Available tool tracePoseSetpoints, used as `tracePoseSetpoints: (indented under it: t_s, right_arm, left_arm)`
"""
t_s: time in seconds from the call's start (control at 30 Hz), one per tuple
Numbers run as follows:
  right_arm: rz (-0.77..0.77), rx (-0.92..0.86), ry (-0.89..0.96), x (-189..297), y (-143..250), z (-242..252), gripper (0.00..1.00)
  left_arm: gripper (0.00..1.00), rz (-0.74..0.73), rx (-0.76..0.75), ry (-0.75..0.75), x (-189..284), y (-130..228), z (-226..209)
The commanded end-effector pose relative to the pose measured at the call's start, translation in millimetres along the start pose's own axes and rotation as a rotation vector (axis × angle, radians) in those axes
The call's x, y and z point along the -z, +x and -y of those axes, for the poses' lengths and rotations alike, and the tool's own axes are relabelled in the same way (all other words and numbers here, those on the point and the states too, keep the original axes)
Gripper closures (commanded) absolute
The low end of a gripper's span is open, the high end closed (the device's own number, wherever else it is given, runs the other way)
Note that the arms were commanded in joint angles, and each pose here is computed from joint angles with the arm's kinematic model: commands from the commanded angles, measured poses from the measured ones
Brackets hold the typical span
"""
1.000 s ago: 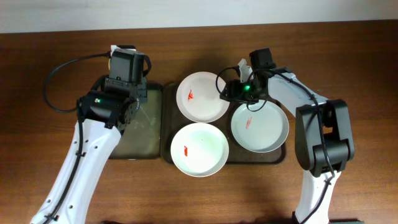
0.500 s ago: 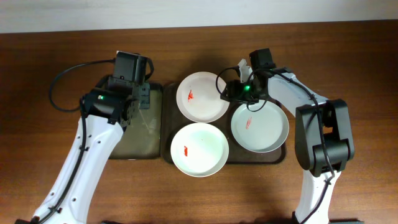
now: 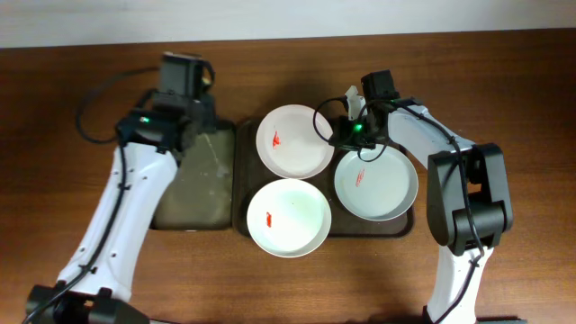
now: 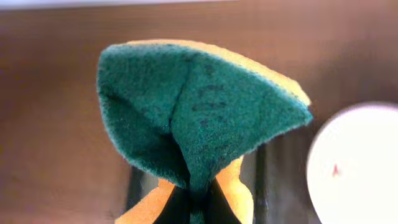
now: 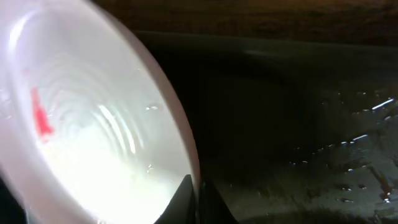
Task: Clean dirty plates on tray and stack at the side
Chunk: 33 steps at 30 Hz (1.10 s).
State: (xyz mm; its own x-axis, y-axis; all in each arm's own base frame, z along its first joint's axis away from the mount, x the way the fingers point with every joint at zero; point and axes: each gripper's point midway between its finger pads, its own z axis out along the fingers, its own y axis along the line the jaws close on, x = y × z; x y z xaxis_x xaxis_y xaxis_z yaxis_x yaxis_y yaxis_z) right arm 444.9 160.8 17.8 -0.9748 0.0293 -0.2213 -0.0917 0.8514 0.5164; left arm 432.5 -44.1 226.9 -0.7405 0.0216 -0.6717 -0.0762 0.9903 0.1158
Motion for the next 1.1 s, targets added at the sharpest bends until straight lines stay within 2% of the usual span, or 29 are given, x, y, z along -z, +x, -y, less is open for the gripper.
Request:
tracePoseSetpoints:
  t_s: [0.0,0.07,0.17,0.27,0.3,0.37,0.47,0.5,0.6,0.7,0.77,0.9,1.07]
  right_arm:
    - [0.000,0.005,-0.002,-1,-1,1,0.96]
    - [-0.001,0.005,-0.005,-1,-1,0,0.96]
    - [-0.003,0.011,-0.059,1,-3,-11,0.76]
    - [-0.002,0.012,-0.060,2,-4,-11,0.76]
    - [-0.005,0.010,-0.064,2,-3,-12,0.85]
    - [-0.007,0.009,-0.066,2,-2,-12,0.96]
    - [-0.007,0.010,-0.066,1,-2,-12,0.96]
    - [-0.007,0.010,-0.066,2,-2,-12,0.96]
    - [-0.010,0.009,-0.065,1,-2,-12,0.96]
    - [-0.016,-0.021,-0.060,1,0,-11,0.96]
    - [-0.016,-0.030,-0.052,4,-1,-12,0.90]
    - [-0.034,-0.017,0.087,13,-4,-9,0.83]
    - [-0.037,0.005,0.094,9,-2,-17,0.82]
  left_arm:
    - [1.00,0.107,-0.026,-0.013,4,-35,-10]
    - [1.00,0.092,-0.029,0.003,-4,-32,-5]
    - [1.00,-0.019,-0.017,0.138,-17,-7,21]
    - [1.00,-0.096,-0.007,0.238,-33,10,42]
    - [1.00,-0.137,-0.006,0.334,-44,19,62]
    - [1.00,-0.177,0.024,0.429,-53,27,82]
    - [1.00,-0.256,0.162,0.566,-66,32,112]
    - [1.00,-0.266,0.163,0.598,-66,29,118]
    - [1.00,-0.326,0.154,0.571,-66,22,121]
    - [1.00,-0.363,0.102,0.505,-73,32,134]
    - [1.00,-0.366,0.057,0.451,-79,41,142]
    - [1.00,-0.390,0.038,0.447,-76,50,151]
    - [1.00,-0.422,0.054,0.394,-81,61,143]
